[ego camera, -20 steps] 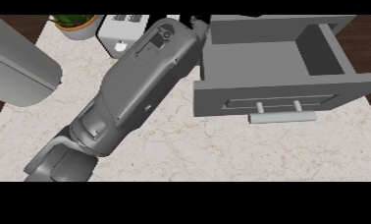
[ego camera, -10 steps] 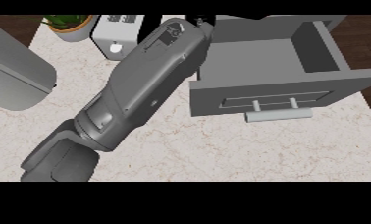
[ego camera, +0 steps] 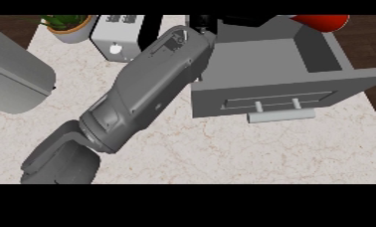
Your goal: Pick up the can, place it into the drawer and close the drawer
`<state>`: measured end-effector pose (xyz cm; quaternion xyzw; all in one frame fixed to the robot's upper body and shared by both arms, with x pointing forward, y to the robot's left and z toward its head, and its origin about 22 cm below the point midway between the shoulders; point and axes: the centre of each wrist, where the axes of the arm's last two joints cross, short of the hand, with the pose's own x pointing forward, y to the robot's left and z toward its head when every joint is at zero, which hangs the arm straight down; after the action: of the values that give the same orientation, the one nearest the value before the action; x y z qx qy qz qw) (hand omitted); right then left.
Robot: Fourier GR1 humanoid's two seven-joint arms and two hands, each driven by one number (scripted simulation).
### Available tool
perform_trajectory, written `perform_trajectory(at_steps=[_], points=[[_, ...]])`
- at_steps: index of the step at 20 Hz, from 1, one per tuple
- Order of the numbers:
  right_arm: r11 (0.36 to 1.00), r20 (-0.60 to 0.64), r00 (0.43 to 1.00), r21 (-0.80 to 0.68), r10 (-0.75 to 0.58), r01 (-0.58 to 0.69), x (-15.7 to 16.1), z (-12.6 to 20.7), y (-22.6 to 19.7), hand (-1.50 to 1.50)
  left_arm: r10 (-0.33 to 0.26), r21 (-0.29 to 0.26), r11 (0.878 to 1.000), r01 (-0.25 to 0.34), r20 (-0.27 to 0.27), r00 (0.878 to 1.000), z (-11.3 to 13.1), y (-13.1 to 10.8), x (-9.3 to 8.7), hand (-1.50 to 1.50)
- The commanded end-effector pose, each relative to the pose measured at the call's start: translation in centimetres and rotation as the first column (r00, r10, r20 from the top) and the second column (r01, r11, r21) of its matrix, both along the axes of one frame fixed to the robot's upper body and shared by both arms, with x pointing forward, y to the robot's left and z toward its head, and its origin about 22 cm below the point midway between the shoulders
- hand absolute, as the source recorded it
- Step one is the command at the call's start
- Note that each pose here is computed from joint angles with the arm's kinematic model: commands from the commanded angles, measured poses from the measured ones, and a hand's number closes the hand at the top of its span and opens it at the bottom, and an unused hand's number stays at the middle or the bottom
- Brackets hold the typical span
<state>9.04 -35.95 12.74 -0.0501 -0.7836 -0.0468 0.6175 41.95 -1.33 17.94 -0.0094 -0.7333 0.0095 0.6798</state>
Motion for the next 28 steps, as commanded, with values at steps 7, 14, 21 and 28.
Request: perform_trajectory(at_steps=[7,14,21,28], points=[[1.000,-0.006,1.000,-0.009,0.026,-0.026,0.5,0.6,0.2,-1.50,0.086,0.037,0.996,-0.085,-0.008,0.996,-1.3,0.2,0.2,-1.50],[1.000,0.008,1.000,0.007,0.010,-0.010,-0.3,0.5,-0.6,-1.50,0.078,-0.021,0.997,-0.078,-0.012,0.997,-0.8,0.7,0.9,-1.50],[0.938,0.141,0.989,-0.346,0.031,0.020,1.0,4.2,1.0,-1.50,0.062,-0.056,0.997,-0.061,0.028,0.998,-1.2,-0.1,-0.2,-1.50],[0.881,0.210,0.972,-0.473,0.105,0.007,2.2,4.8,3.2,-1.50,0.067,-0.071,0.996,-0.061,0.092,0.993,0.8,-1.5,-0.9,-1.50]])
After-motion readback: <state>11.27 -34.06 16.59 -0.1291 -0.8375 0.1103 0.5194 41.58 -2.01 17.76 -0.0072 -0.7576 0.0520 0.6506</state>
